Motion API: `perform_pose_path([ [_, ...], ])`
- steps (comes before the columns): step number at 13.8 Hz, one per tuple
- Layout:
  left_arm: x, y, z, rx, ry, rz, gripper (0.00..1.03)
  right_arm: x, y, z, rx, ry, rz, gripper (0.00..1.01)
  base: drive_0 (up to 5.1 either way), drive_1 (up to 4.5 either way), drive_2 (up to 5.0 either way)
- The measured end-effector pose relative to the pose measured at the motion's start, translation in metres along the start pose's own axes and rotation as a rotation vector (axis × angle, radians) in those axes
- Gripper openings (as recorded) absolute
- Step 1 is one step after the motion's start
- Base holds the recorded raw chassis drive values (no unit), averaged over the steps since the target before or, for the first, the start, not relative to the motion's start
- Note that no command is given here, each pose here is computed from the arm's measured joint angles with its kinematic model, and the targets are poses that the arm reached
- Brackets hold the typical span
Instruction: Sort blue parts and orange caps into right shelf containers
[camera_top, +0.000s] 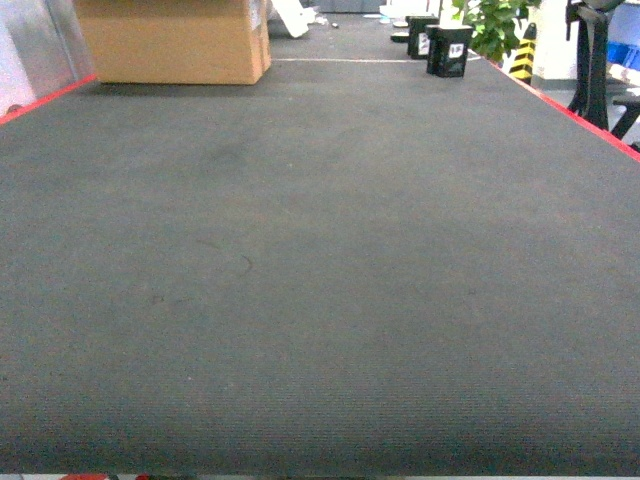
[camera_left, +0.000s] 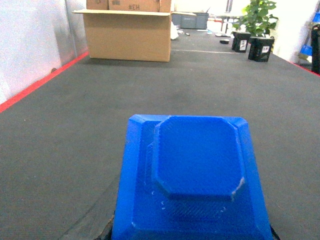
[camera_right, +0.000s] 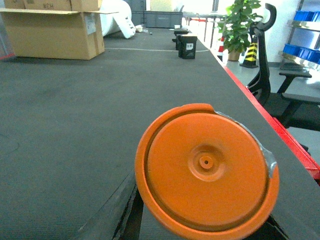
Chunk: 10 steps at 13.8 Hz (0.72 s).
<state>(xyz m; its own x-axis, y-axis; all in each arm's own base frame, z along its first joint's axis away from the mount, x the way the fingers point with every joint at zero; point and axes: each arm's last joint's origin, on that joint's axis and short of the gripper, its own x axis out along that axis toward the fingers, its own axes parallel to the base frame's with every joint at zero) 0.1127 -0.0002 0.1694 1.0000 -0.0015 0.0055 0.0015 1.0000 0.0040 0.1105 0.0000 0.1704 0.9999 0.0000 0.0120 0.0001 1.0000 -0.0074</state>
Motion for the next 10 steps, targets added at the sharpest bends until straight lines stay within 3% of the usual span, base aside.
perform_pose_path([
  [3, -0.004, 0.0, 0.0, 0.0, -0.002, 0.0, 0.43, -0.007, 0.0, -0.004, 0.0, 0.038, 0.0, 0.45, 0.0, 0.0, 0.0],
  [5, -0.012, 0.0, -0.007, 0.0, 0.055, -0.001, 0.43, -0.014, 0.0, -0.001, 0.0, -0.011, 0.0, 0.45, 0.0, 0.0, 0.0],
  [6, -0.016, 0.0, 0.001, 0.0, -0.018, 0.0, 0.43, -0.013, 0.0, -0.003, 0.0, 0.01, 0.0, 0.45, 0.0, 0.0, 0.0],
  [7, -0.015, 0.0, -0.004, 0.0, 0.017, 0.002, 0.43, -0.014, 0.0, -0.003, 0.0, 0.005, 0.0, 0.45, 0.0, 0.0, 0.0],
  [10, -0.015, 0.0, -0.003, 0.0, 0.008, 0.001, 0.43, -0.014, 0.0, -0.003, 0.0, 0.007, 0.0, 0.45, 0.0, 0.0, 0.0],
])
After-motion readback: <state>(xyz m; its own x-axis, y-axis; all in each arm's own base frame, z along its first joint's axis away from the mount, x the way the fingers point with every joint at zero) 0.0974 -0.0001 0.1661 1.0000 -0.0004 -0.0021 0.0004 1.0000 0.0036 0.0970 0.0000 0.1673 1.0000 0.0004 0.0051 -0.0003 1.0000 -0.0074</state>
